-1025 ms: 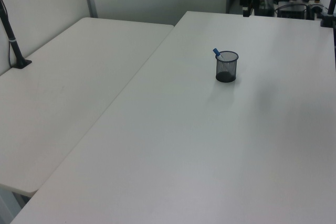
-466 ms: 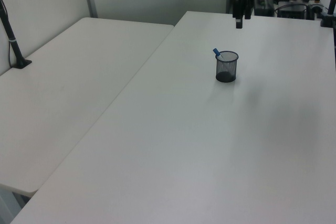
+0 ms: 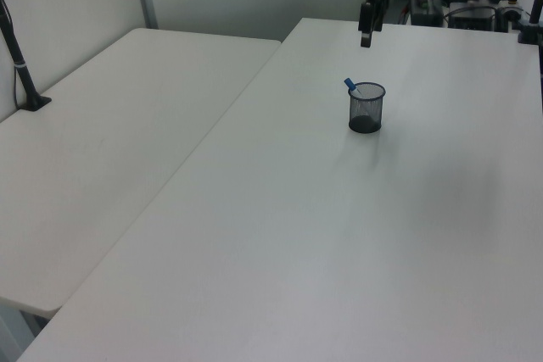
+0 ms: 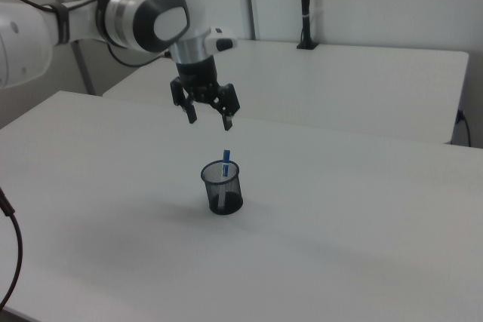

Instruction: Remove the marker

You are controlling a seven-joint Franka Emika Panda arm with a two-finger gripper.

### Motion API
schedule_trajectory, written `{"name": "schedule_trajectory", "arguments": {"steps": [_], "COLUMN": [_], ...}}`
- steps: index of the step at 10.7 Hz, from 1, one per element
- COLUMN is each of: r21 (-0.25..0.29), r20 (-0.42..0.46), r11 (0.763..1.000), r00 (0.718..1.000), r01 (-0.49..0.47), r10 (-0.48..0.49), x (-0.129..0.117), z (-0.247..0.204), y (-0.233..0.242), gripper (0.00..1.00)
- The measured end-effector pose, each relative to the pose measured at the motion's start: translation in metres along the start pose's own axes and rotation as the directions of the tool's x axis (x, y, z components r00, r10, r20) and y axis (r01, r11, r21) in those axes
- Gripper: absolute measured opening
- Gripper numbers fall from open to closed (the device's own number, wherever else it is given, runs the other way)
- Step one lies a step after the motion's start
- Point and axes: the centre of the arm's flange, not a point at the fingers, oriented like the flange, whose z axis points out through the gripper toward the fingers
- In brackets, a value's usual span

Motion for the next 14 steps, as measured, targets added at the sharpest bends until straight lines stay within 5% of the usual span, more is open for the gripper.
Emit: {"name": "schedule_trajectory", "arguments": {"steps": [3, 8, 10, 12, 14], "r21": [-0.028, -0.037, -0.058, -0.062, -0.064], "r20": [-0.042, -0.012, 0.009, 0.024, 0.026], "r11": [0.999, 0.998, 0.996, 0.995, 0.994], "r00": [0.999, 0.999, 0.998, 0.997, 0.996], "r01": [0.027, 0.043, 0.069, 0.079, 0.086], "r10": [-0.028, -0.043, -0.068, -0.078, -0.085], "x": [0.028, 0.034, 0.035, 0.036, 0.036], "z": [0.057, 0.085, 0.097, 0.106, 0.107], "y": [-0.008, -0.012, -0.019, -0.024, -0.024], "gripper": [0.97, 0.88, 0.66, 0.6, 0.37]}}
